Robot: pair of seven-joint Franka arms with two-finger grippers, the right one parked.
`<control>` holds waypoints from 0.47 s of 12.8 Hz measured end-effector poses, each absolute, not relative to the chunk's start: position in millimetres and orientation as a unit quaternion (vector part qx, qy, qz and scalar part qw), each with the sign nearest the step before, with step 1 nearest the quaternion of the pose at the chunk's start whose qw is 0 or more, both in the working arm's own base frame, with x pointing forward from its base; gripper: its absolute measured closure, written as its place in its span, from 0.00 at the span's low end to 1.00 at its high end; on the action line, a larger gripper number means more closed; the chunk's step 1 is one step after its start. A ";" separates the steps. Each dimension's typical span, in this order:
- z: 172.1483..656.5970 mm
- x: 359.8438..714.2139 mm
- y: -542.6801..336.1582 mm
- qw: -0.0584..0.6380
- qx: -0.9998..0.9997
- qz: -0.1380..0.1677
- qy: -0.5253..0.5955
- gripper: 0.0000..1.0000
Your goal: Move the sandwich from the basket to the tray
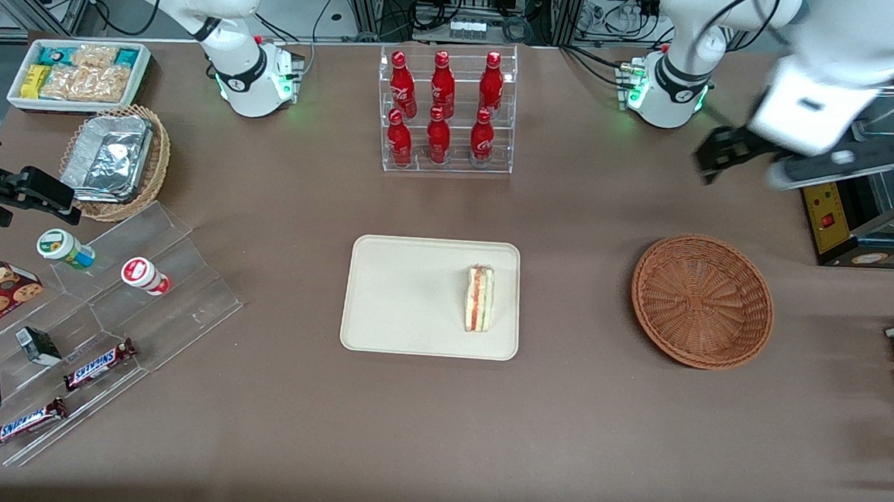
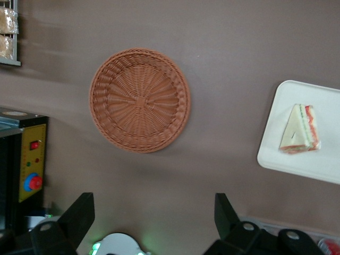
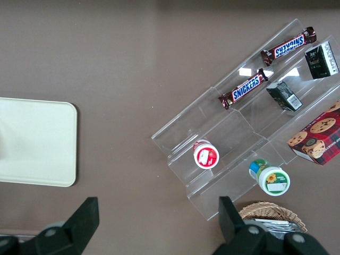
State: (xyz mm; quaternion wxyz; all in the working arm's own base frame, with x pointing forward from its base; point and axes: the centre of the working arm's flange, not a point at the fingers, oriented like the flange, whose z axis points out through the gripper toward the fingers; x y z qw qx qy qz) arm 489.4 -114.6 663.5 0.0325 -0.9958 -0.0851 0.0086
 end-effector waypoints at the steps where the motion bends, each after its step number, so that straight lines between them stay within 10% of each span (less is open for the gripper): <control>1: 666.1 482.8 -91.3 0.021 -0.997 0.011 -0.077 0.00; 6: 661.1 459.6 -58.2 -0.002 -0.998 0.012 -0.068 0.00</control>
